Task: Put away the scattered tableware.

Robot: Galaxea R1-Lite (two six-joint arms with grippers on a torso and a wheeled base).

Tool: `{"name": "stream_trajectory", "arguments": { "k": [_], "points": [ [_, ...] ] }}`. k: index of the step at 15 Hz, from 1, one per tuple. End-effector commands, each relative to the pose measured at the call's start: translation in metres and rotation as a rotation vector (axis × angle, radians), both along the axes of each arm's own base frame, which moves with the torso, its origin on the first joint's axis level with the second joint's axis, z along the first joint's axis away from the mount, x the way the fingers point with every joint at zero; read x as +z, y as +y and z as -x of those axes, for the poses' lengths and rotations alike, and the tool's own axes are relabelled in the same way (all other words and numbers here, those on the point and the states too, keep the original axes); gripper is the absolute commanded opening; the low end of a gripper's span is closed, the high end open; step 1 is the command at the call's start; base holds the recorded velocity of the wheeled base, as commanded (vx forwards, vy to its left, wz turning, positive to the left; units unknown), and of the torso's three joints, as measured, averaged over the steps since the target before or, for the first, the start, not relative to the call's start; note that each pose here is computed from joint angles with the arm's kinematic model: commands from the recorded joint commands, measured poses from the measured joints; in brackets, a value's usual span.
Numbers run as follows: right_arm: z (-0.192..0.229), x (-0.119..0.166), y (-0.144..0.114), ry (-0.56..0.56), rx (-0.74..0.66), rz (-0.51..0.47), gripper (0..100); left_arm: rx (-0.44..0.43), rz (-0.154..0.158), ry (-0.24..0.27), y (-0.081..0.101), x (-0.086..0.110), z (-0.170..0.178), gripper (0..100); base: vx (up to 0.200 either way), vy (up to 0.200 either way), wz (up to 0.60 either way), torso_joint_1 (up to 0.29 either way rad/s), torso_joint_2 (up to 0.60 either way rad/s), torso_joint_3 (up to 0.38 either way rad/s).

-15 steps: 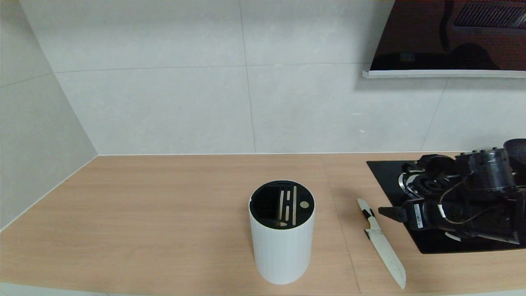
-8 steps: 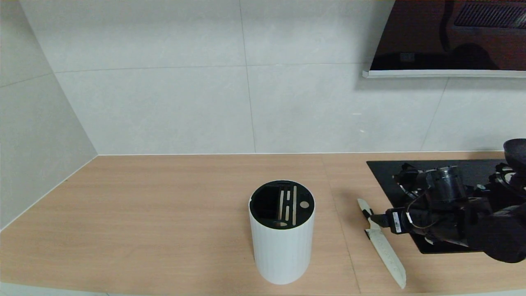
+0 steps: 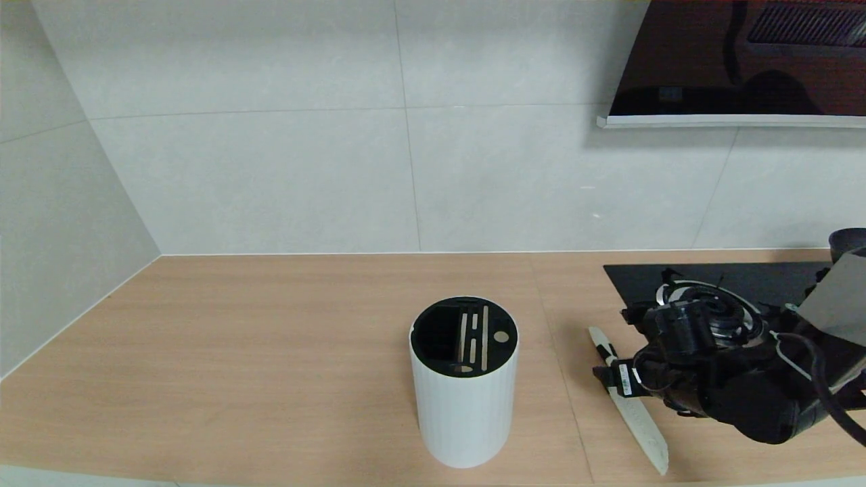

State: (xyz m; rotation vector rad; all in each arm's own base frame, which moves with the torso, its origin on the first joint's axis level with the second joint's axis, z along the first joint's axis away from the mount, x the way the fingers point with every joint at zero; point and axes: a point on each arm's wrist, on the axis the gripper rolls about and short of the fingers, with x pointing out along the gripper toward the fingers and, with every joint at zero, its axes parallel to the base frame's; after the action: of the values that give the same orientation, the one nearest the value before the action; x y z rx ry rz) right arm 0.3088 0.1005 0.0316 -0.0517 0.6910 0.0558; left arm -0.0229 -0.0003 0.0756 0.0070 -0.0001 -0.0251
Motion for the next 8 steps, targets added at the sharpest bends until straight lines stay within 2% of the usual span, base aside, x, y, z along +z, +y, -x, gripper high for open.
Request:
{"name": "stream_trajectory", "arguments": {
  "k": [1,8],
  "points": [
    [0.0,-0.009,0.003,0.022,0.001,-0.004,100,-0.001,-0.001,0.002,0.0,0.0,0.0,100,0.0,0.0,0.0,0.0,0.0,0.0],
    [-0.007,-0.037,0.005,0.057,-0.007,0.009,100,0.001,0.001,0.0,0.0,0.0,0.0,100,0.0,0.0,0.0,0.0,0.0,0.0]
  ]
}}
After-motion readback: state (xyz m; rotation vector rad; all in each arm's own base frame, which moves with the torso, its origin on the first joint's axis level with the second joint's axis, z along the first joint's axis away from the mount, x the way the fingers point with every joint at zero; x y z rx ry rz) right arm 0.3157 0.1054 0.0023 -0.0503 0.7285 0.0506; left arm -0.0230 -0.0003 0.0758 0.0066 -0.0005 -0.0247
